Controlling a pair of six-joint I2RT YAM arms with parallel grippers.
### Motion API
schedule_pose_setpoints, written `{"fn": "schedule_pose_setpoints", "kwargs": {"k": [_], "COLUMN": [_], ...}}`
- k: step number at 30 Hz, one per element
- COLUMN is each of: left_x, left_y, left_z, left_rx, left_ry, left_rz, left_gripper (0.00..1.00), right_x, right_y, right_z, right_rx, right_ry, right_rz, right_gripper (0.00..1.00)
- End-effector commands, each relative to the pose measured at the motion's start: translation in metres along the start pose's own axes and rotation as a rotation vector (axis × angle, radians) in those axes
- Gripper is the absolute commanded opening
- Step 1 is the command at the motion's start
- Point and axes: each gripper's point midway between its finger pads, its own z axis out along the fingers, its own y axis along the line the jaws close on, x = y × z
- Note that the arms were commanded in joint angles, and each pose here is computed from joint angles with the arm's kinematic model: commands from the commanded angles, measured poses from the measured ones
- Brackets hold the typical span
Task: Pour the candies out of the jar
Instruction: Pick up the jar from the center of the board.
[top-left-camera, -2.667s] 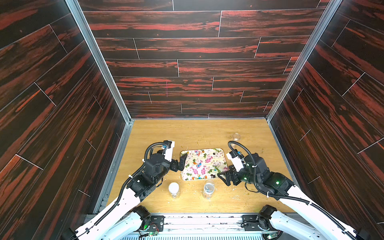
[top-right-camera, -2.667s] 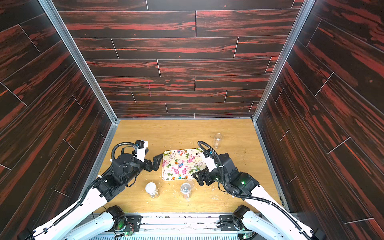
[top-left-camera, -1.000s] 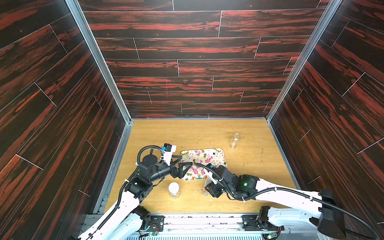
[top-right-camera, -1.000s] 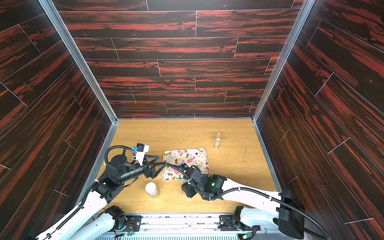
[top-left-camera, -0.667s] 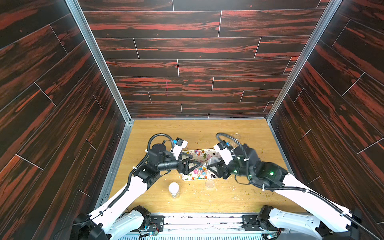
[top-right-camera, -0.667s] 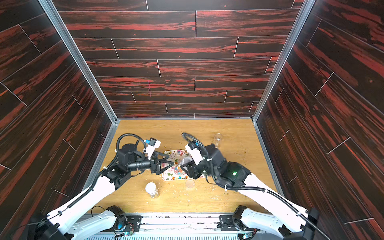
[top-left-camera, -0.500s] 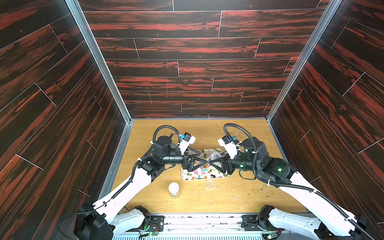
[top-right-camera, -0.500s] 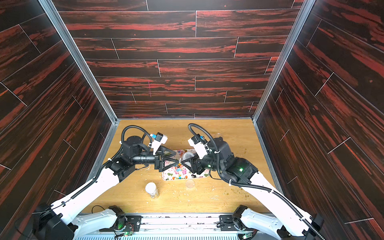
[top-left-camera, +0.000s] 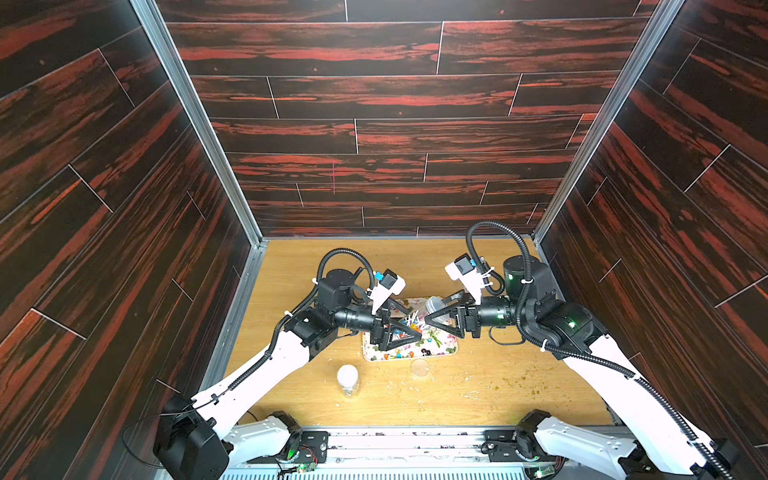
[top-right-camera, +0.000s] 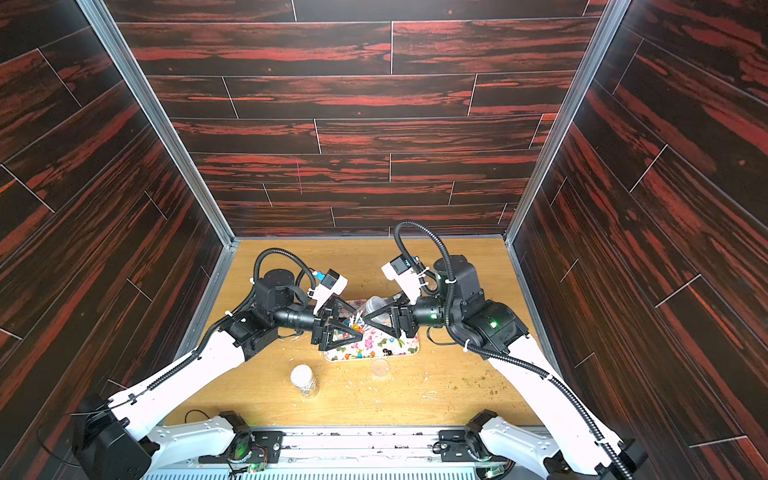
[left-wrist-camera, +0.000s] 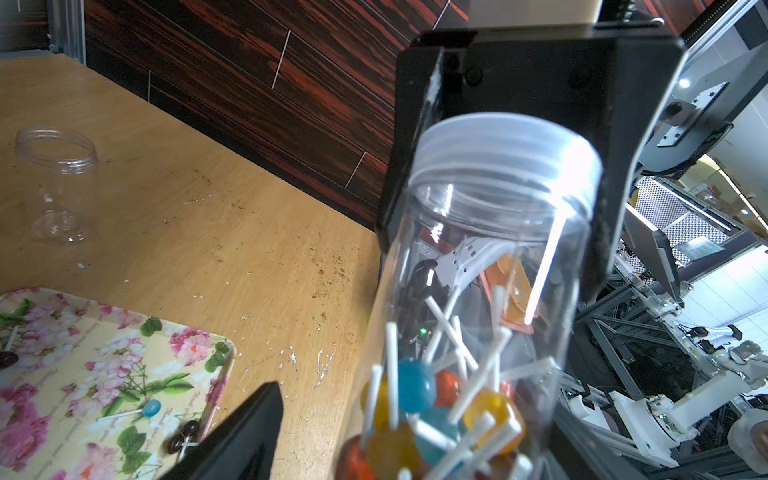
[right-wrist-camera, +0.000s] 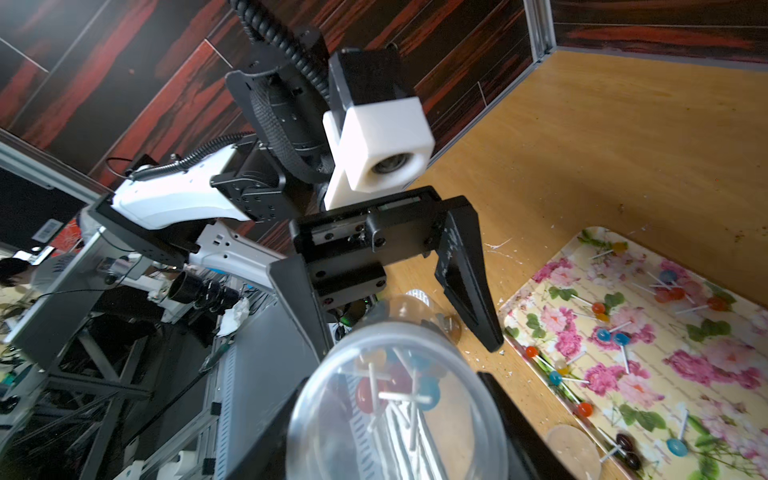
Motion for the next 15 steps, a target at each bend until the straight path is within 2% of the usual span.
{"fn": "schedule_pose_setpoints", "kwargs": {"k": [1,12,15], "left_x": [-0.015,-0.011,-0.01], "left_y": [-0.024,-0.034,-0.034], "left_z": [-0.006,0.003,0.006], "left_rx": [0.04,0.108,0.115], "left_ry": [-0.024,0.029,0.04], "left_rz": [0.071,0.068,0.072], "left_gripper": [0.87,0.59,0.55], "right_x": [-0.013,-0.014,-0.014], "right_y": [0.025,0.024,0.023], "right_z": [-0.006,-0.002,-0.003], "right_rx": [-0.122,-0.147,-0.134], "right_ry": [-0.014,0.032,0.029], "right_rz": [-0.047,-0.025,-0.027], "right_gripper": [0.34,0.33,0.33]}}
